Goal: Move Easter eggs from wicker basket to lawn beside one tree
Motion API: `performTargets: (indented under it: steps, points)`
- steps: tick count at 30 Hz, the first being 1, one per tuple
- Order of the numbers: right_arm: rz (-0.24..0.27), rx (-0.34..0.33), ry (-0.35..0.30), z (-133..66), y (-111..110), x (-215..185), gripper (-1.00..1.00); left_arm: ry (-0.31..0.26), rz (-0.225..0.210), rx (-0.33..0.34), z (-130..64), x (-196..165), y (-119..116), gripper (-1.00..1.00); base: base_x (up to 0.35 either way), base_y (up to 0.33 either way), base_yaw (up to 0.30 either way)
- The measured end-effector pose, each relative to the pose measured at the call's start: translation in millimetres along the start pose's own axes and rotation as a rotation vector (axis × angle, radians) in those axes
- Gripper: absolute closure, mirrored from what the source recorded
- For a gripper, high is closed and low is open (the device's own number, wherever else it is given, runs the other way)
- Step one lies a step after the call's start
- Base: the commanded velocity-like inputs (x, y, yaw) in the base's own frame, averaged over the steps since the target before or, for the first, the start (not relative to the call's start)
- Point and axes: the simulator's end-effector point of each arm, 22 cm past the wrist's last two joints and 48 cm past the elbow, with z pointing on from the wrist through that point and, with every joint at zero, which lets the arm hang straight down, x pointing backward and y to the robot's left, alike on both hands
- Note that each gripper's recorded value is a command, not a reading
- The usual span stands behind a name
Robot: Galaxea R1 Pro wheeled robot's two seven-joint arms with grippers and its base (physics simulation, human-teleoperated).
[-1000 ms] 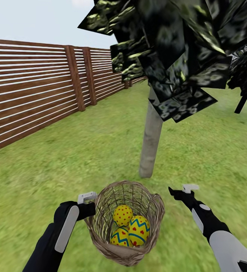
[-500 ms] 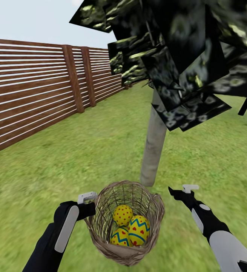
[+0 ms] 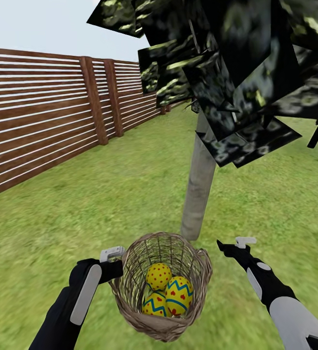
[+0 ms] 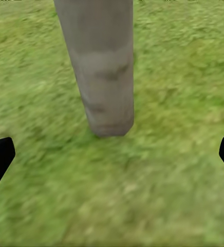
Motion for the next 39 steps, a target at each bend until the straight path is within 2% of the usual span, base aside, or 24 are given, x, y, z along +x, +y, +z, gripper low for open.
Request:
performTargets:
  steps: [26,34,37,39]
  points:
    - [0.001,-0.001,0.002,18.6,-5,51,-1.00,-0.001,0.000,-0.003,43.3,29,13,1.00,0.000,0.000,0.000]
    - [0.002,-0.001,0.003,18.5,-5,51,-1.00,-0.003,-0.002,-0.007,42.9,28,15,1.00,0.000,0.000,0.000]
    - [0.002,-0.001,0.003,18.4,-5,51,-1.00,-0.004,-0.033,-0.003,42.9,27,21,1.00,0.106,0.103,0.000]
    - [0.002,-0.001,0.003,18.3,-5,51,-1.00,-0.005,-0.036,-0.015,42.7,26,25,1.00,0.215,0.206,0.000]
